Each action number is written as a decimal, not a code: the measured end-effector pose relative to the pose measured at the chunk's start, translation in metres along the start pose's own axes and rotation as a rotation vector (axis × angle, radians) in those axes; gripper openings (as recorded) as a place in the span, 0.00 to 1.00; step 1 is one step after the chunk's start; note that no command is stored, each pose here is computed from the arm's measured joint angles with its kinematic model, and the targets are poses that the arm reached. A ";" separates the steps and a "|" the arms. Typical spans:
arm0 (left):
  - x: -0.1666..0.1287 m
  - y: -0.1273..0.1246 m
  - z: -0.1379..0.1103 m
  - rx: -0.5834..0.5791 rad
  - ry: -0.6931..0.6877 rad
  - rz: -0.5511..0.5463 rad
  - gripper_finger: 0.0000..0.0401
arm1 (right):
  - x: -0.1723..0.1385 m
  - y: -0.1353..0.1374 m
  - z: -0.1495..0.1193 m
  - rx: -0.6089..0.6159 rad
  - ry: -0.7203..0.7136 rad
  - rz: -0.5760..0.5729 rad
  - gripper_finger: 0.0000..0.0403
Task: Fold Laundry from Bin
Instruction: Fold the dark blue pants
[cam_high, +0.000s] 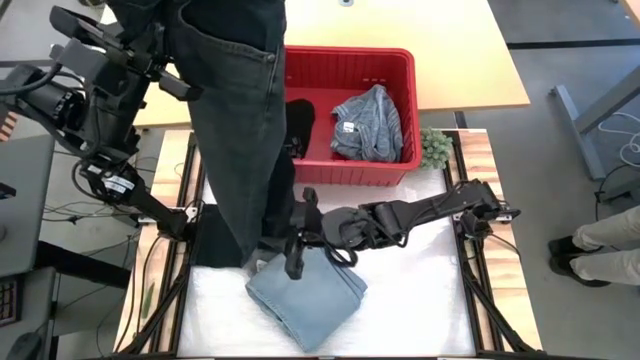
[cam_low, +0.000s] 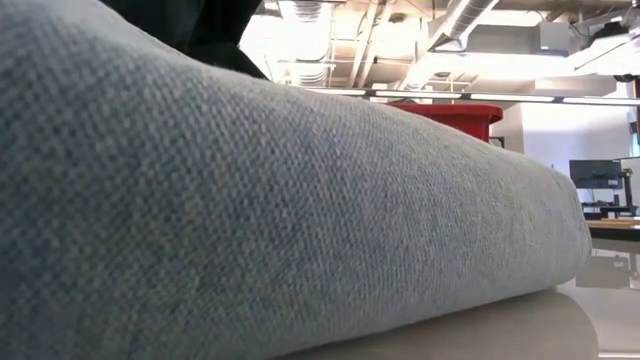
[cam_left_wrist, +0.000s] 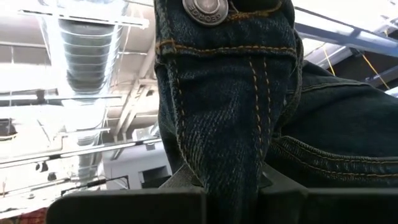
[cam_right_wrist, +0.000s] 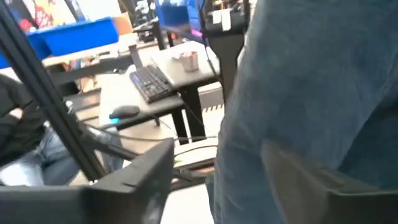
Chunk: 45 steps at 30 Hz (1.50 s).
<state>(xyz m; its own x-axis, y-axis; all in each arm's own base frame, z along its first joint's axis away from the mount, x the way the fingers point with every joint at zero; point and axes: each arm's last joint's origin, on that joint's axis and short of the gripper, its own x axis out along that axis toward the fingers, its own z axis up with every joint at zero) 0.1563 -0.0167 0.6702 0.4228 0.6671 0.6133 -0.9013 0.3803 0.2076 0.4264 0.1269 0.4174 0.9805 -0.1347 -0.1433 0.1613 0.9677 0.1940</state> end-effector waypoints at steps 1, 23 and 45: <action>0.000 -0.001 0.000 0.000 -0.001 0.003 0.02 | 0.003 -0.002 -0.001 0.014 -0.005 -0.015 0.72; 0.001 -0.004 -0.001 -0.095 -0.007 0.006 0.02 | 0.001 -0.033 0.041 -0.114 -0.146 -0.109 0.06; -0.003 0.009 0.009 -0.357 -0.211 -0.058 0.02 | -0.055 -0.180 0.114 -0.094 0.196 0.060 0.10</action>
<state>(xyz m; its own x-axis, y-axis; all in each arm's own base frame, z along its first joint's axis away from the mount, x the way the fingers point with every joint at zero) 0.1459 -0.0215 0.6770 0.4096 0.5060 0.7591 -0.7713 0.6364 -0.0080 0.3564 -0.0644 0.5012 0.9458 -0.0409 -0.3222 0.0829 0.9896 0.1178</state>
